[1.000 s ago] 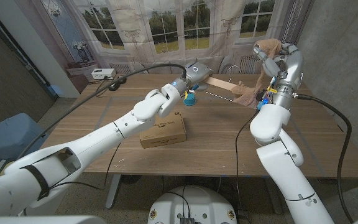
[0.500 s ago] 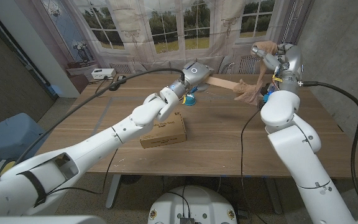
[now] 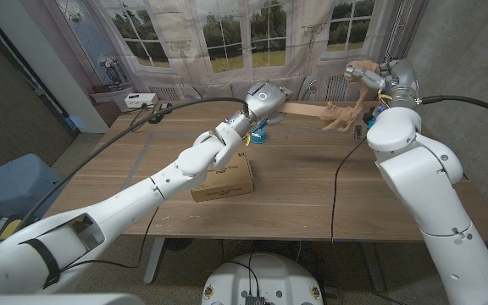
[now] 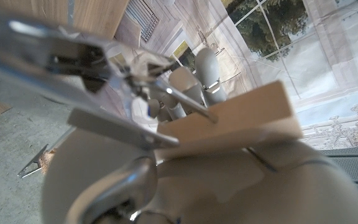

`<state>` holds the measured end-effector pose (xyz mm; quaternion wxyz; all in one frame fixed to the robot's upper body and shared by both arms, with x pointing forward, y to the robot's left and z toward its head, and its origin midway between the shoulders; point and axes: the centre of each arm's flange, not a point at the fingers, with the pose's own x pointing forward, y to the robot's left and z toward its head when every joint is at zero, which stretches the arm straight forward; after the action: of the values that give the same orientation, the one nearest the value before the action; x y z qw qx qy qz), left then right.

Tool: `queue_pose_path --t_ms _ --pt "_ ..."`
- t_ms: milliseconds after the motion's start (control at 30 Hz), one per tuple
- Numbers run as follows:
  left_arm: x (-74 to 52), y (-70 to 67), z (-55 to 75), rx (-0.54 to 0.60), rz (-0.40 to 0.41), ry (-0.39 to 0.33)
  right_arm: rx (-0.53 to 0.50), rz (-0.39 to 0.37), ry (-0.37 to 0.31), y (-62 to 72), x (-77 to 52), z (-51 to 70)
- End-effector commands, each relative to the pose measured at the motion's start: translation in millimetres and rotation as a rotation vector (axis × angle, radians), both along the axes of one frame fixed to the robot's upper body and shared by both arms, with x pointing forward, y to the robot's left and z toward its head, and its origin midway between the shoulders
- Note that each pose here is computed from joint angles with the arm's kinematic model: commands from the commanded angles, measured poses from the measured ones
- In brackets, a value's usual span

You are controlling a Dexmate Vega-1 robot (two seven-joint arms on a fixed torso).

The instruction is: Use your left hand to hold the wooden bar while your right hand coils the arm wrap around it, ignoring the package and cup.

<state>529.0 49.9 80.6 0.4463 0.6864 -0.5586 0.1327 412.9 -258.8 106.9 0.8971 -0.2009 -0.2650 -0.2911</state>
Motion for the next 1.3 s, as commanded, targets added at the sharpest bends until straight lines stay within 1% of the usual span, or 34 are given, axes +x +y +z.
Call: queue_pose_path --t_ms 33,167,333,567,600,633,667,733,767,833,1000,1233,1300 --pt "-3.8 3.6 -3.4 -0.012 -0.044 -0.036 -0.032 -0.038 0.104 -3.6 6.9 17.8" --pt "-4.7 4.8 -3.9 -0.014 -0.041 -0.037 -0.050 -0.050 0.136 -4.7 10.1 25.2" --pt "-5.3 6.4 -4.6 -0.020 -0.039 -0.038 -0.083 -0.074 0.170 -4.9 13.5 31.4" --pt "-6.0 6.9 -4.2 -0.022 -0.037 -0.041 -0.165 -0.046 0.214 -6.2 17.1 40.0" --pt "-6.1 7.1 -4.1 -0.023 -0.041 -0.043 -0.206 -0.028 0.244 -6.3 17.5 43.6" --pt "-6.1 7.1 -4.1 -0.023 -0.041 -0.044 -0.206 -0.030 0.255 -6.3 17.5 43.6" --pt "-6.0 7.0 -4.0 -0.023 -0.039 -0.042 -0.220 -0.025 0.287 -6.3 17.9 45.3" --pt "-5.8 6.7 -3.6 -0.022 -0.041 -0.041 -0.244 -0.027 0.378 -5.4 19.6 48.3" --pt "-5.8 6.7 -3.6 -0.022 -0.042 -0.041 -0.244 -0.030 0.395 -5.3 19.6 48.4" --pt "-5.8 6.4 -3.5 -0.022 -0.045 -0.045 -0.256 -0.007 0.440 -5.5 21.0 49.6" --pt "-6.2 6.1 -3.4 -0.022 -0.048 -0.045 -0.306 0.003 0.506 -3.0 22.6 52.0" --pt "-7.8 7.6 -3.1 -0.026 -0.056 -0.049 -0.332 0.038 0.622 -1.0 27.5 54.1" --pt "-8.4 8.2 -2.8 -0.028 -0.061 -0.051 -0.317 0.048 0.623 -1.7 28.2 53.4"
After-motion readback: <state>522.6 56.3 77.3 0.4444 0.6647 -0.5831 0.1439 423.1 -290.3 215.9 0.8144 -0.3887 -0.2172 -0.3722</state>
